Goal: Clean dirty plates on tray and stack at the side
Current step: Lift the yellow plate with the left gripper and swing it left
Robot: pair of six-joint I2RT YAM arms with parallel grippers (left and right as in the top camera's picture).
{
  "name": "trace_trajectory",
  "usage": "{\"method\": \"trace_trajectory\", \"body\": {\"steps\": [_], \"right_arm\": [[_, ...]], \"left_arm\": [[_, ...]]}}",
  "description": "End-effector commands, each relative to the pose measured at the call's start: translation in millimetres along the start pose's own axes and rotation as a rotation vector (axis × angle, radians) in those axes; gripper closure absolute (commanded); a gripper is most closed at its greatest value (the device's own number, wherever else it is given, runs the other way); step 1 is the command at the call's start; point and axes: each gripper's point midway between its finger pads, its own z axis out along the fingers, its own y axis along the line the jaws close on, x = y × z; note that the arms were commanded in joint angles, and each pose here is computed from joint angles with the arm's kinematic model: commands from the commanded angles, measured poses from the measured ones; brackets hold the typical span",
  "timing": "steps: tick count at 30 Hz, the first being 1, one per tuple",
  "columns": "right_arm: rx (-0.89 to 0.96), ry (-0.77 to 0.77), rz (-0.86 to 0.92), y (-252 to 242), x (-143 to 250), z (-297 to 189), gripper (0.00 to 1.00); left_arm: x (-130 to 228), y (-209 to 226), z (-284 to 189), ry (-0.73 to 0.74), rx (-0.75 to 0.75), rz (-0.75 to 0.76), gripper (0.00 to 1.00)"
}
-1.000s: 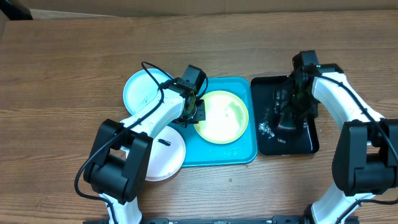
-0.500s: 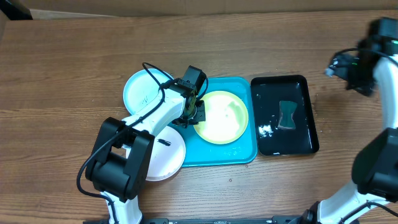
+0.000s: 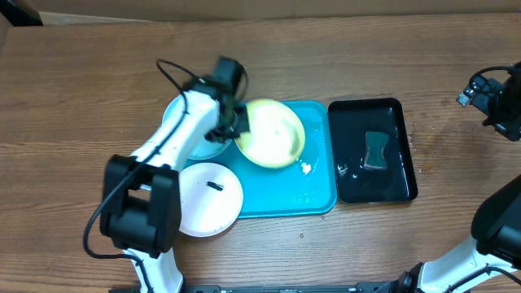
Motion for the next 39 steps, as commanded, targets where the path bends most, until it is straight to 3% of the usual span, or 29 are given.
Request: {"method": "trace_trajectory", "body": {"steps": [1,10,20,32,39], "right_arm": [[-0.012,-0.028,0.007,2,-4,-9,0.0],[-0.012,-0.028,0.007,2,-4,-9,0.0],[-0.012,-0.028,0.007,2,-4,-9,0.0],[-0.012,-0.028,0.007,2,-4,-9,0.0],[-0.012,-0.028,0.007,2,-4,-9,0.0]], "left_arm": [[-26,-6,-24,-0.065,0.024,0.045,0.96],[-49,-69,-72,-0.217,0.098,0.169,0.96],[-27,-156,-87,-0.432,0.023,0.418,0.96],[20,-215,-161,-0.897,-0.489,0.748,0.96],[56,-245,-202,-1.075,-0.636,0.822,0.96]]}}
